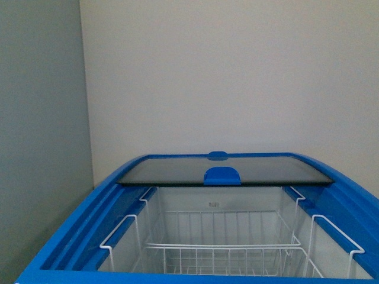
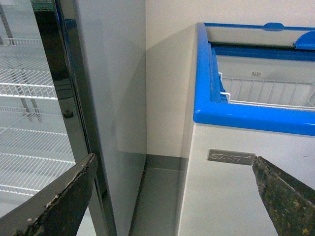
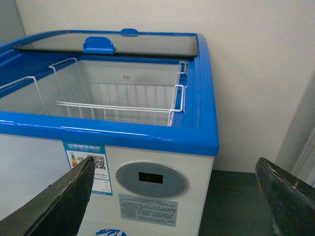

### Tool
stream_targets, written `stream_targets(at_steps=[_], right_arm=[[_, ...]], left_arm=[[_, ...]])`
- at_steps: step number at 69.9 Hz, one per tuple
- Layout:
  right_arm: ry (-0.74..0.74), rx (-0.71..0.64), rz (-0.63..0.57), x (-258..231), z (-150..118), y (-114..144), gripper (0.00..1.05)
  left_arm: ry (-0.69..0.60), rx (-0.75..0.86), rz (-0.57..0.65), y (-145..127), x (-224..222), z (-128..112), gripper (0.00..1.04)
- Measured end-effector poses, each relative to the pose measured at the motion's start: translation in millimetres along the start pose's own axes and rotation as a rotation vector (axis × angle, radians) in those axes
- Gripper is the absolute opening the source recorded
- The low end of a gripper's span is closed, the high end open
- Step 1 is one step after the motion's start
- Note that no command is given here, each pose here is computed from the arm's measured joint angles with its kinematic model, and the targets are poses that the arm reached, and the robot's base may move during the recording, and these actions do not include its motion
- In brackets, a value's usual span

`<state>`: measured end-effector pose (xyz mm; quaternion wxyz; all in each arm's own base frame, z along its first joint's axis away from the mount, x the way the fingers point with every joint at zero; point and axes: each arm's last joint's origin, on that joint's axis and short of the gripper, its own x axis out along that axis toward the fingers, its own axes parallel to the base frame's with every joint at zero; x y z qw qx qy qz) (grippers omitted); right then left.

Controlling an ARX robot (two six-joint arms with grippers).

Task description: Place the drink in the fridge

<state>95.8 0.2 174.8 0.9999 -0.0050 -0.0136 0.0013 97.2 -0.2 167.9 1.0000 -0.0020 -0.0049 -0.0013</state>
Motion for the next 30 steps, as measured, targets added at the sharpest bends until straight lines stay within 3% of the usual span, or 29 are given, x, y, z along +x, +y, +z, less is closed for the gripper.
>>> stream_targets(at_steps=[30], right_arm=[[0.000, 0.000, 0.000, 0.0, 0.0, 0.0, 0.98]], left_arm=[[0.000, 0.000, 0.000, 0.0, 0.0, -0.1, 0.97]])
